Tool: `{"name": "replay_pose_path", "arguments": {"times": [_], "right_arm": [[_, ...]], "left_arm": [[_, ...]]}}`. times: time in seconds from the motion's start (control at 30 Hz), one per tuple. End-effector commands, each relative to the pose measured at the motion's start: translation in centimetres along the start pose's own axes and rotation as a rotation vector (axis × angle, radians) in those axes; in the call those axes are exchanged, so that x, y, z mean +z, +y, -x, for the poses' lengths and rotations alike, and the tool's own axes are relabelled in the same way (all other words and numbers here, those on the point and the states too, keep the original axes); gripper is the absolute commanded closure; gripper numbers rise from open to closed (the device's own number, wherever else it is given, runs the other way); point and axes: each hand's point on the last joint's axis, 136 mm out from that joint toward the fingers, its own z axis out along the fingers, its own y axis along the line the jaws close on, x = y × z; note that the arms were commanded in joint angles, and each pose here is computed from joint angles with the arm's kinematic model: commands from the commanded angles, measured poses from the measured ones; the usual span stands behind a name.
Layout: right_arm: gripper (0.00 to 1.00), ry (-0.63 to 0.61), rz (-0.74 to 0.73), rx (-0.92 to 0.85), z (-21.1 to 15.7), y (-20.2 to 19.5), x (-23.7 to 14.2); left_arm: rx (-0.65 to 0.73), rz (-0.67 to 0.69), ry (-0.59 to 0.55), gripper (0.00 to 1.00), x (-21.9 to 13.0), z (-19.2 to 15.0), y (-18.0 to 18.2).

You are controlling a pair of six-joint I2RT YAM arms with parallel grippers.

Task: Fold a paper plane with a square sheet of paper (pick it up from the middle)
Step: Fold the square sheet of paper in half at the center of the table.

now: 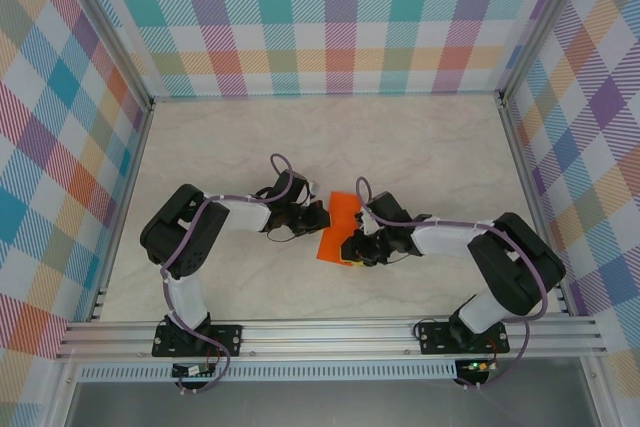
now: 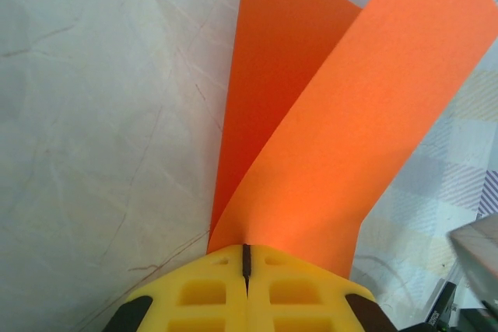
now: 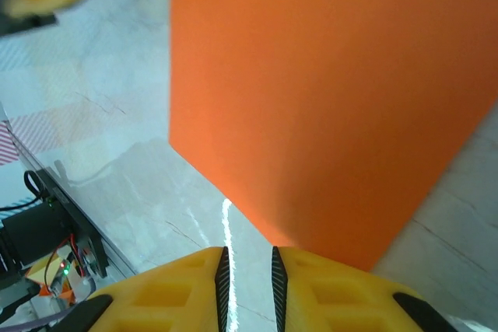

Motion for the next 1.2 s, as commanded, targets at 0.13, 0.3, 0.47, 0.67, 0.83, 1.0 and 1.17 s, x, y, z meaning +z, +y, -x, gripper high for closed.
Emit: {"name": "replay_pose_path", "arguments": {"times": [0.13, 0.3, 0.47, 0.67, 0.83, 1.0, 1.17], "right_arm": [[0.77, -0.069, -0.032, -0.055, 3.4, 0.5, 0.0], [0.77, -0.043, -0.043, -0.008, 2.1, -1.9, 1.4], [0.77, -0.044, -0.047, -0.004, 1.8, -2.1, 1.1], [0.76, -0.169, -0.011, -0.053, 5.2, 0.7, -1.8], [0.76, -0.199, 0.059, -0.053, 7.6, 1.3, -2.8], [0.76, -0.161, 0.045, -0.03, 8.2, 0.0, -1.5], [0.76, -0.146, -0.062, 0.045, 7.5, -3.7, -0.2]], "left_arm": [[-0.07, 0.224, 0.083, 1.0, 1.4, -3.7, 6.6], [-0.067, 0.228, 0.081, 1.0, 1.2, -3.6, 6.5], [-0.062, 0.23, 0.084, 1.0, 1.1, -3.6, 6.4], [-0.054, 0.234, 0.091, 1.0, 1.1, -3.6, 6.3], [-0.047, 0.235, 0.094, 1.0, 1.1, -3.4, 6.2], [-0.048, 0.234, 0.094, 1.0, 1.1, -3.4, 6.1], [-0.046, 0.236, 0.095, 1.0, 1.1, -3.5, 6.2]]}}
